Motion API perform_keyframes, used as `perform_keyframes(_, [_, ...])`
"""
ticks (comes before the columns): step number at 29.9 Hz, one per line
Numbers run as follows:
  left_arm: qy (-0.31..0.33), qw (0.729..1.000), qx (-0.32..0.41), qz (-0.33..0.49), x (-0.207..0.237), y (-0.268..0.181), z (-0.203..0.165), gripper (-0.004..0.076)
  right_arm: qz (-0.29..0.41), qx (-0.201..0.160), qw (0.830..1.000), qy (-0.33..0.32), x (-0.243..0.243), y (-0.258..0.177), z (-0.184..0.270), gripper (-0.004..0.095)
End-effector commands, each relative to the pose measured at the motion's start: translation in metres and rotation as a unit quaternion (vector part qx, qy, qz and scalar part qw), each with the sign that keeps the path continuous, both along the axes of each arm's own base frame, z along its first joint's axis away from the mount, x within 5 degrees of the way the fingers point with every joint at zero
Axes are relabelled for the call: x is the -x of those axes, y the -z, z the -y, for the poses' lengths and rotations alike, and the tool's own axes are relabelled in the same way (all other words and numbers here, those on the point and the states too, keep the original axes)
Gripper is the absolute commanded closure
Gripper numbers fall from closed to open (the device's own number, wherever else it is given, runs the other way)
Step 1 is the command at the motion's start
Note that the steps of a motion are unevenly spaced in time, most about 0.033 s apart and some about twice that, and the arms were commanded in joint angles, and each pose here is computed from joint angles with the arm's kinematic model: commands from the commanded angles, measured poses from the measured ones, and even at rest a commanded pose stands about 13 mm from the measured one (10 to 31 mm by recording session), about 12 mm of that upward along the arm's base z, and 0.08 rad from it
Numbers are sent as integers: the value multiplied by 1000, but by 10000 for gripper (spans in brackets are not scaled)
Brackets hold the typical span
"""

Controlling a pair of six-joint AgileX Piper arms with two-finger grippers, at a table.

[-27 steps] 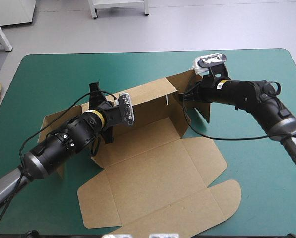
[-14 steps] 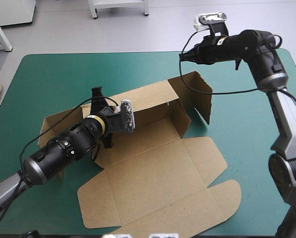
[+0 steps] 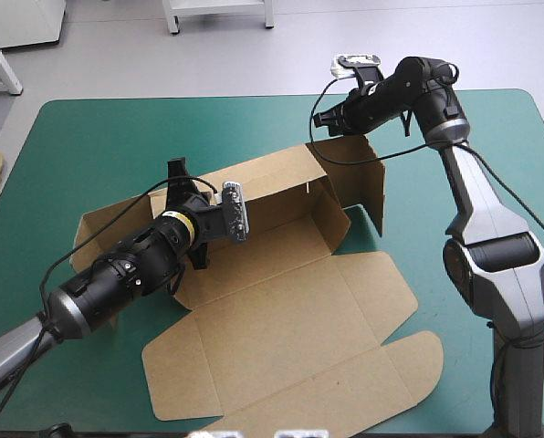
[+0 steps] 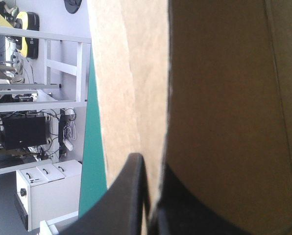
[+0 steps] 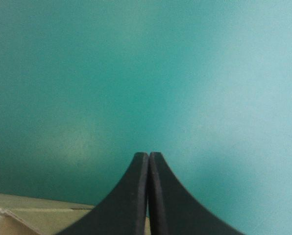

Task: Fold the box

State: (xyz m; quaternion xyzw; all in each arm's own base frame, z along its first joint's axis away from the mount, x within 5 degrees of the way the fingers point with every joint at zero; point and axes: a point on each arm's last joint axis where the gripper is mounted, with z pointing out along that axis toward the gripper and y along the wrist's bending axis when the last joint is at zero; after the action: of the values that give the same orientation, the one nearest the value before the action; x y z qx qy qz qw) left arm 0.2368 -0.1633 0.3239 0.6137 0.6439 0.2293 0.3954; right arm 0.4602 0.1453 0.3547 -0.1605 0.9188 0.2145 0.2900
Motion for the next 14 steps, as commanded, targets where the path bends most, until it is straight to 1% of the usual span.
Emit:
perform_keyframes(1, [2,998,55,-19,5,-1,9,733,43,-25,999,1,21,-46,10,908])
perform_keyframes(6, [0,998,56,-18,5,-1,9,733,45,-43,998,-2,30,-58,10,908])
perform_keyframes(14, [0,998,60,-15,5,-2,9,732,-21,-22,1000,-5,34,-25,11,908])
